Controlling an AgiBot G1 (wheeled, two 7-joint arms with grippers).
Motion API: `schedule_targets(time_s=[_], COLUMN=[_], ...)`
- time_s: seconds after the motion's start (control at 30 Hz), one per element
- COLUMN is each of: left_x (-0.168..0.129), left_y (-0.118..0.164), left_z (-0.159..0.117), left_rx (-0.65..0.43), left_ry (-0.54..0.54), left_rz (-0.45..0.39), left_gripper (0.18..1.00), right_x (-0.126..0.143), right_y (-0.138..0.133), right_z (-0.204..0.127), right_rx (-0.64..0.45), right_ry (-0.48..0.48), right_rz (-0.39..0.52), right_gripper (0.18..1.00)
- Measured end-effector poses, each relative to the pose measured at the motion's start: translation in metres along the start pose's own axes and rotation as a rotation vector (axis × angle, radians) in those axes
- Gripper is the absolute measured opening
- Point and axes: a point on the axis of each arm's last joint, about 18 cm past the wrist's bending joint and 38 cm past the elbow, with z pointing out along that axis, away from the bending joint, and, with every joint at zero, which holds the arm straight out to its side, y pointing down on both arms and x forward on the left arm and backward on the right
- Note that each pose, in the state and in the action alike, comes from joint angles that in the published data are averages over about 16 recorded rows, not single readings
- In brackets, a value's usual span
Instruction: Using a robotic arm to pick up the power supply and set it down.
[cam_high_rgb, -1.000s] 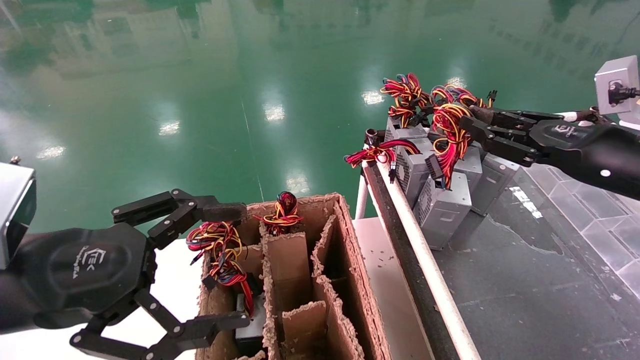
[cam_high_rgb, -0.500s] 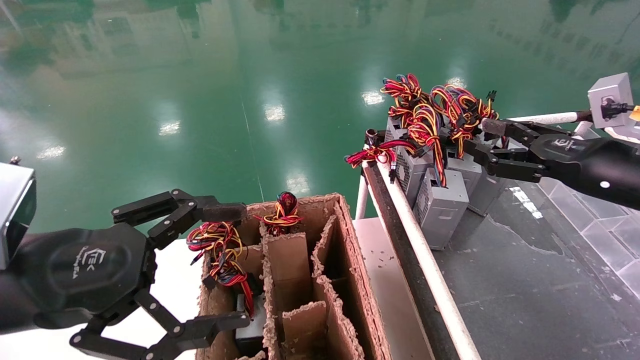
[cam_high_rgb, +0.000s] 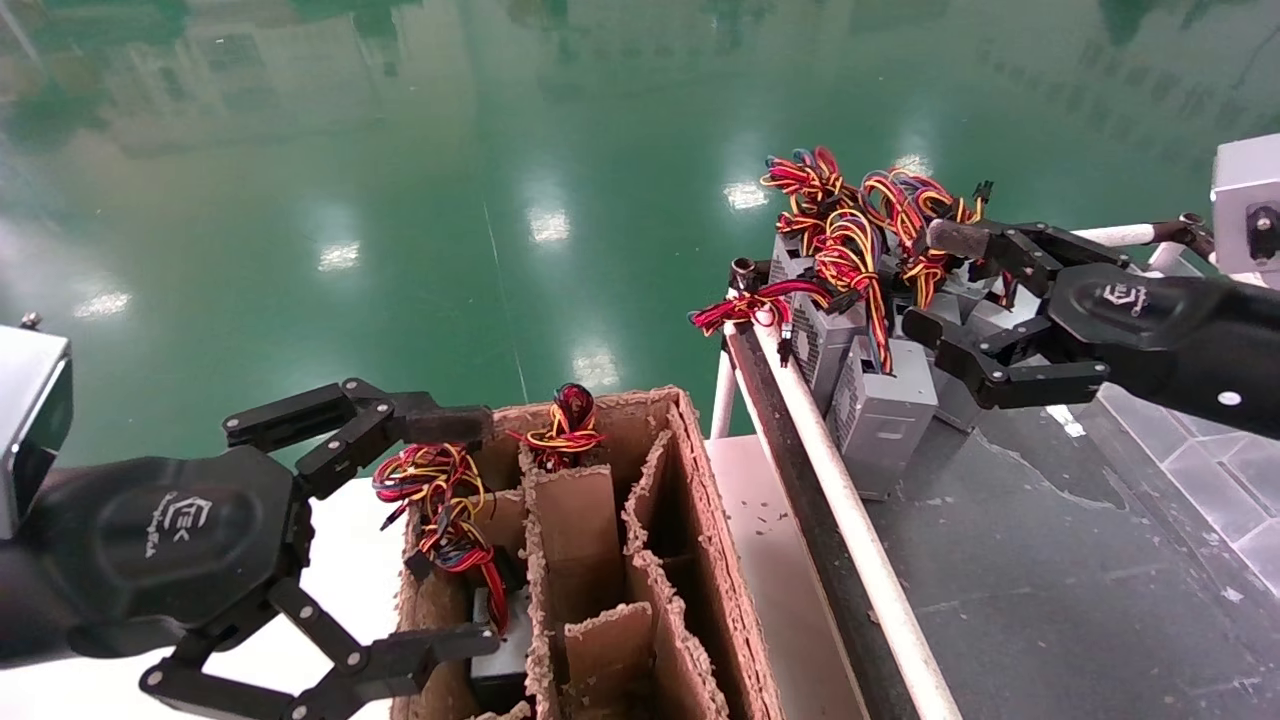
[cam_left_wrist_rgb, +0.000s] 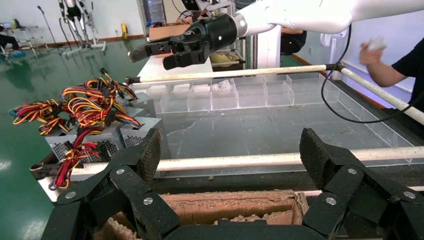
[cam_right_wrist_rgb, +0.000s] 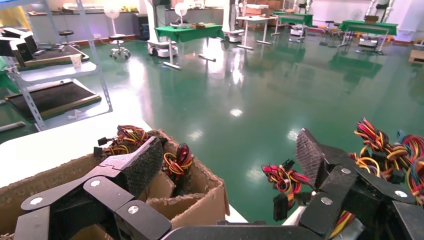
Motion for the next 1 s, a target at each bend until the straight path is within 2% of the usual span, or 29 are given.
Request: schedule_targets(time_s=[0.37,1.0], left_x=[0.000,0.000], left_y=[0.000,0.000], left_z=[0.000,0.000], left_rx=[0.000,0.000], left_ry=[0.000,0.000], left_rz=[0.000,0.000], left_gripper=[1.001,1.001], right_x=[-0.023,-0.072], right_y=[-0.004,-0.012], right_z=[0.002,0.005], right_rx=[0.010,0.015], right_ry=[-0.076,-0.218], right_rz=[-0.024,-0.057], right_gripper=[0.990,1.001])
